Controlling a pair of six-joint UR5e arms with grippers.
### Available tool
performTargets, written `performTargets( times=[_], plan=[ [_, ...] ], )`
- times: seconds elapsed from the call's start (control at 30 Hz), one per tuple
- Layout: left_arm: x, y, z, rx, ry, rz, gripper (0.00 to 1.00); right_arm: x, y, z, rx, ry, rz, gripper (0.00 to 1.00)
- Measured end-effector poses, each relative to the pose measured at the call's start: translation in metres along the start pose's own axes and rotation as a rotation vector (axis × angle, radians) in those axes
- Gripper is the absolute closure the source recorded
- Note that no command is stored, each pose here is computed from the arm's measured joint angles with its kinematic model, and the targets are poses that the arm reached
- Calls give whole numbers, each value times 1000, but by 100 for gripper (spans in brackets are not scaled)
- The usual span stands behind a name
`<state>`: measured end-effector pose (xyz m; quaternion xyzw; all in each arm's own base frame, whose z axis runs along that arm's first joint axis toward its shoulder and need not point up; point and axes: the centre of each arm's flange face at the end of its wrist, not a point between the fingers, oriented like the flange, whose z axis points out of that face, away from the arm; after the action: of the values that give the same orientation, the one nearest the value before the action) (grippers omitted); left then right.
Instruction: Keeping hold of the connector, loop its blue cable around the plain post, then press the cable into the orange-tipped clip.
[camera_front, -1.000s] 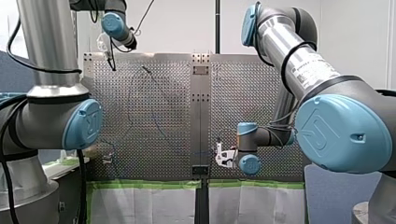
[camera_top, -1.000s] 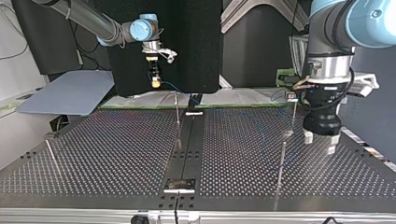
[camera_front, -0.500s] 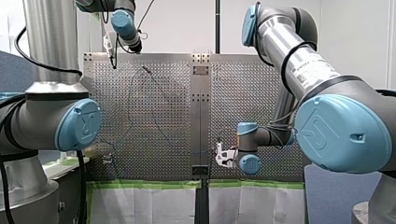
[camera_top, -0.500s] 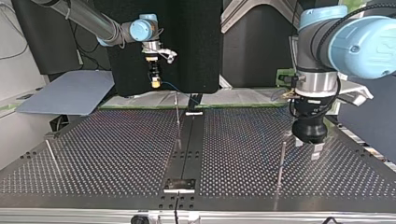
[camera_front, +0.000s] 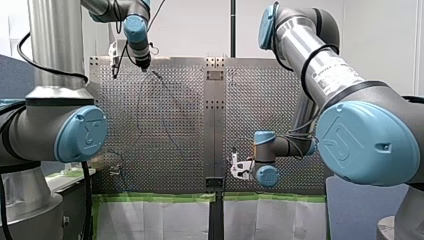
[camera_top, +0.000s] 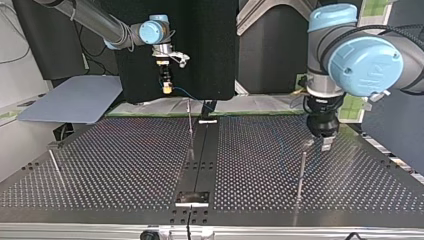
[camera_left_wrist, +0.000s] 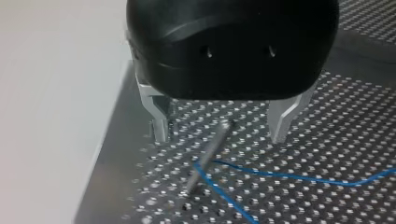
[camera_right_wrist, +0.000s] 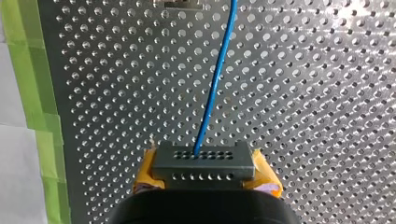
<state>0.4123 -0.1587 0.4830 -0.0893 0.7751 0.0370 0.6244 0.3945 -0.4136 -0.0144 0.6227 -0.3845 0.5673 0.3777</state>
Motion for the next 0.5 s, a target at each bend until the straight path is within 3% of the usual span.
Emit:
performTargets(
  times=[0.2,0.5],
  plan=[
    [4,0,-4,-3,38,17,0,0,-1,0,1,-1,-1,100],
    [3,1,-1,-2,24,12,0,0,-1,0,2,2,0,100]
  ],
)
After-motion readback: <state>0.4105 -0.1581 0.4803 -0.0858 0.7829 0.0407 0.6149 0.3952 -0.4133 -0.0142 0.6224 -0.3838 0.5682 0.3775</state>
